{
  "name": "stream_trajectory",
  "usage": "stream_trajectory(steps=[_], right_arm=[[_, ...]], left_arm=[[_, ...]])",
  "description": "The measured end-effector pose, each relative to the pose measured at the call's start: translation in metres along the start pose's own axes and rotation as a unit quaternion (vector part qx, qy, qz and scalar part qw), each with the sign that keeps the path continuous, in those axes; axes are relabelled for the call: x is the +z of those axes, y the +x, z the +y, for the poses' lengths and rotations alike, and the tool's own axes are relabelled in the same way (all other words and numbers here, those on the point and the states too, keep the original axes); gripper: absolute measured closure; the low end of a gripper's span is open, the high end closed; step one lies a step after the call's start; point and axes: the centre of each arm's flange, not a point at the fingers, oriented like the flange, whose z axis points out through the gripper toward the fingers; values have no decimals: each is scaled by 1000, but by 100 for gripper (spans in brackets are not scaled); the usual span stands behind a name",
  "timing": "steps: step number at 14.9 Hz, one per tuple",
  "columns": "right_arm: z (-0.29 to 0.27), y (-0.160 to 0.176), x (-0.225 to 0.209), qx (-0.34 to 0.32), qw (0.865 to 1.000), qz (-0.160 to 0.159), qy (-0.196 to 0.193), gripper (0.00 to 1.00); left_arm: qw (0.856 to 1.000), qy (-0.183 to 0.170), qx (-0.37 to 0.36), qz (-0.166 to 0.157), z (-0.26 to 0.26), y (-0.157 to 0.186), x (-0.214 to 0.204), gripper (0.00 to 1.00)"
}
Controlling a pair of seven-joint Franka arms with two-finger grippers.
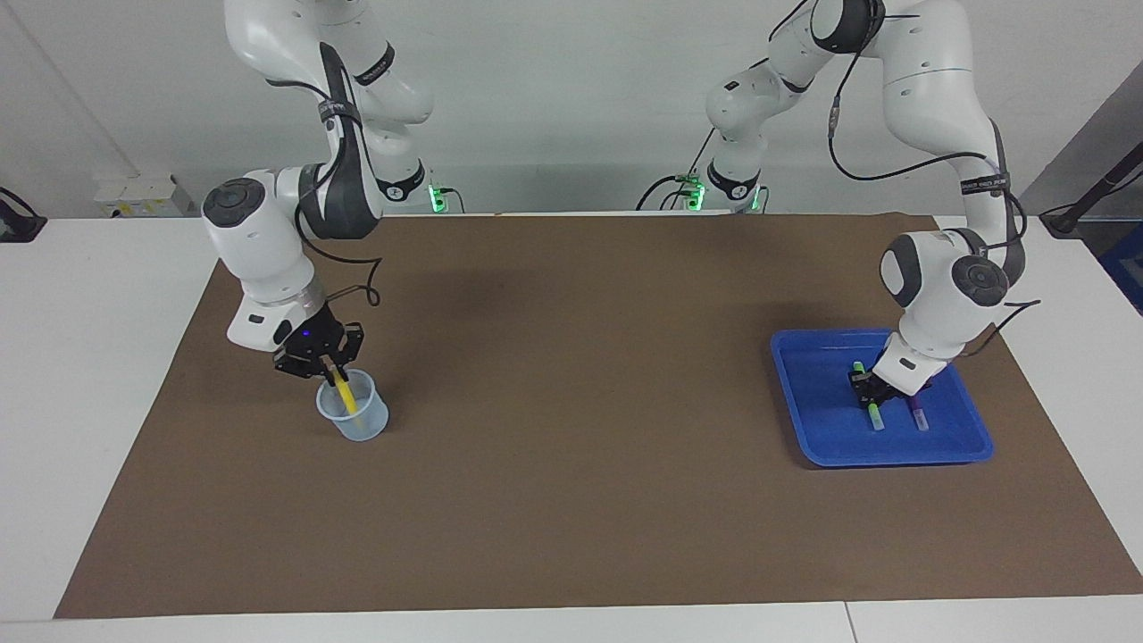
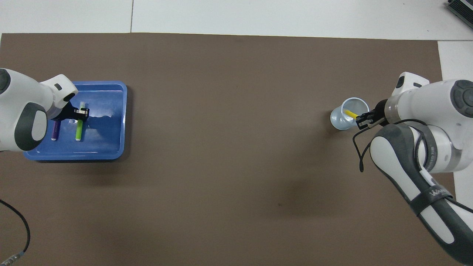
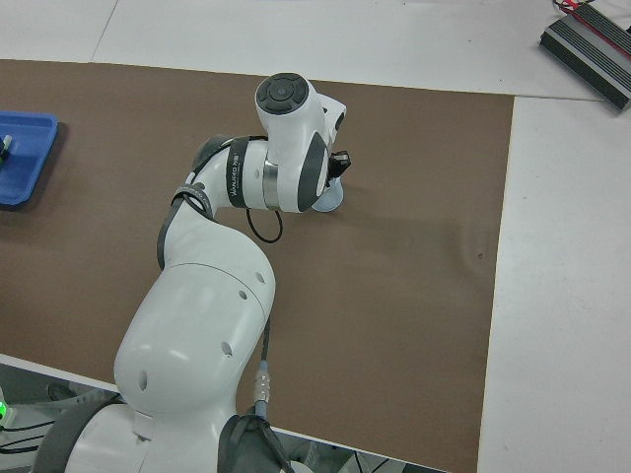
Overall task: Right arm passes pens to left for tray arrangement
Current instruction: 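Grasp the yellow highlighter in the white cup with the right gripper and lift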
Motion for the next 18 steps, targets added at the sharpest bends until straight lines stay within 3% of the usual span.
stream_trajectory(steps=[5, 8, 18], right_arm=[[5, 13, -37, -20, 1000, -17, -12, 83], [3, 20, -56, -24, 999, -21, -14, 83], [-38, 45, -137, -59, 997, -47, -7, 83]], left_arm=[[1000, 0, 0, 0, 0, 0, 0, 79], [1000, 0, 1, 0, 0, -1, 1, 49], [1000, 0, 1, 0, 1, 0, 1, 43]])
